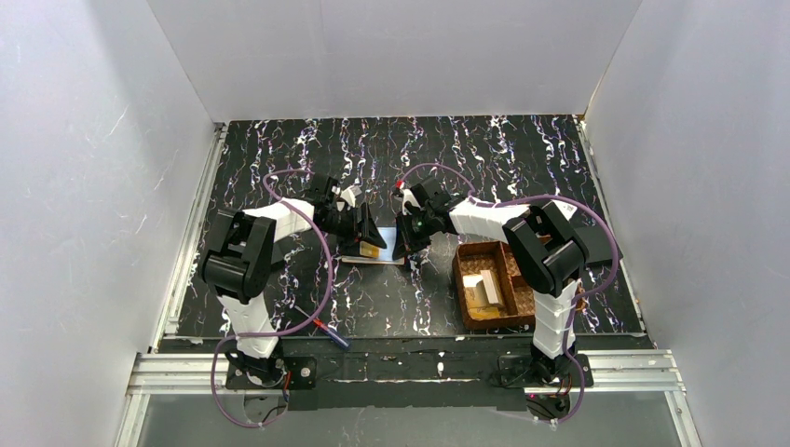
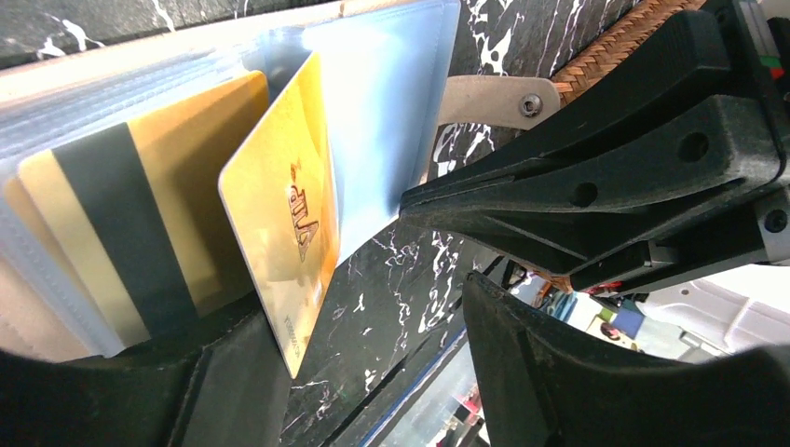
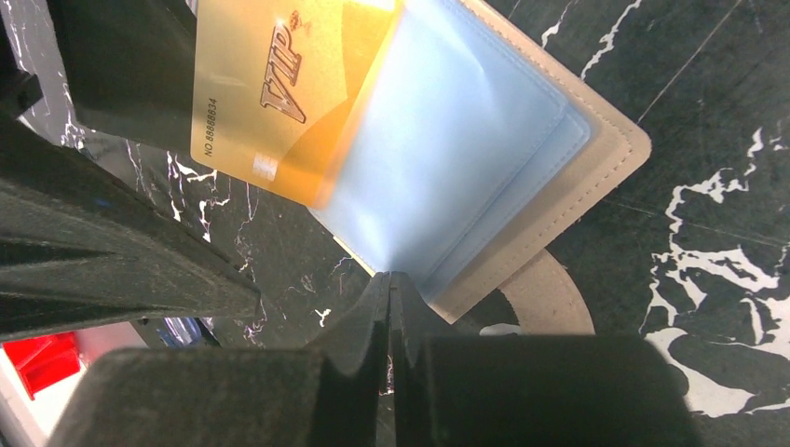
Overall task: Put the credit cards into the card holder
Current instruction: Insert the credit card into the card holder.
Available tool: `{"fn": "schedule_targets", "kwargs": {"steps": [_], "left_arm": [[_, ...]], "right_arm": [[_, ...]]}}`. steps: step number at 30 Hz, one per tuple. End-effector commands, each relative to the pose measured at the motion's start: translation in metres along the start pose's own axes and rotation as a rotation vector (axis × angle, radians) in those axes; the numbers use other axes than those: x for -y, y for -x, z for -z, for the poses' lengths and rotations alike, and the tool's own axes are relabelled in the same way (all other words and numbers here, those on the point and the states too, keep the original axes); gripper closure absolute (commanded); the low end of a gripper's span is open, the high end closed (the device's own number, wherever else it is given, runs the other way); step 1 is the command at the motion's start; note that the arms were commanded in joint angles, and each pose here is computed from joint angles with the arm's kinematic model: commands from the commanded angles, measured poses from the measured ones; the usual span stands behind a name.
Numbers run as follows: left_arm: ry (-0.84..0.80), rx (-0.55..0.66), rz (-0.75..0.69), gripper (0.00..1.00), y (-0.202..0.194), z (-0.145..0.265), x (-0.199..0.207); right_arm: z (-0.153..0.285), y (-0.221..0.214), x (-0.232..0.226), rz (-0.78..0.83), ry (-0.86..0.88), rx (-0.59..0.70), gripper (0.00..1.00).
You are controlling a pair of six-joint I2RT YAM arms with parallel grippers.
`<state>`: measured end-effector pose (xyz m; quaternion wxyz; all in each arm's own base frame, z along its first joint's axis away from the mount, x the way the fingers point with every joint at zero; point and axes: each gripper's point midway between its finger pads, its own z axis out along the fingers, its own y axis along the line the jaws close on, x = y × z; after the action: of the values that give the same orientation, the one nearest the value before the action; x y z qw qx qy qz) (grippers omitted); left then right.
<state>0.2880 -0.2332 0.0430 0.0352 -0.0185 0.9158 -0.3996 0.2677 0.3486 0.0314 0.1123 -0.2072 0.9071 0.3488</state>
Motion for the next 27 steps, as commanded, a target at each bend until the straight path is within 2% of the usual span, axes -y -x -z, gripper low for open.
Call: {"fn": "schedule_targets", "kwargs": {"steps": [1, 5, 12, 14, 17, 19, 27], "left_arm": [[0.126, 0.021, -0.042, 0.38, 0.002, 0.015, -0.013], [0.173, 0.026, -0.044, 0.40, 0.004, 0.018, -0.019], [0.197, 0.025, -0.052, 0.56, 0.007, 0.018, -0.023], [0.202, 0.031, -0.054, 0.56, 0.008, 0.019, -0.023], [0.216, 0.046, -0.077, 0.48, 0.009, 0.024, -0.023], [0.222, 0.045, -0.088, 0.48, 0.009, 0.025, -0.023], [0.193, 0.053, -0.066, 0.66, 0.014, 0.021, -0.021]], "right_arm": [[-0.006, -0.005, 0.012, 0.018, -0.036, -0.014, 0.93], [-0.007, -0.005, 0.011, 0.020, -0.033, -0.017, 0.93], [-0.007, -0.004, 0.012, 0.022, -0.033, -0.018, 0.93], [-0.007, -0.004, 0.011, 0.025, -0.031, -0.021, 0.93], [-0.006, -0.003, 0.010, 0.029, -0.031, -0.022, 0.93], [-0.006, -0.003, 0.011, 0.032, -0.032, -0.023, 0.94], [-0.005, -0.006, 0.012, 0.034, -0.036, -0.027, 0.94]]}}
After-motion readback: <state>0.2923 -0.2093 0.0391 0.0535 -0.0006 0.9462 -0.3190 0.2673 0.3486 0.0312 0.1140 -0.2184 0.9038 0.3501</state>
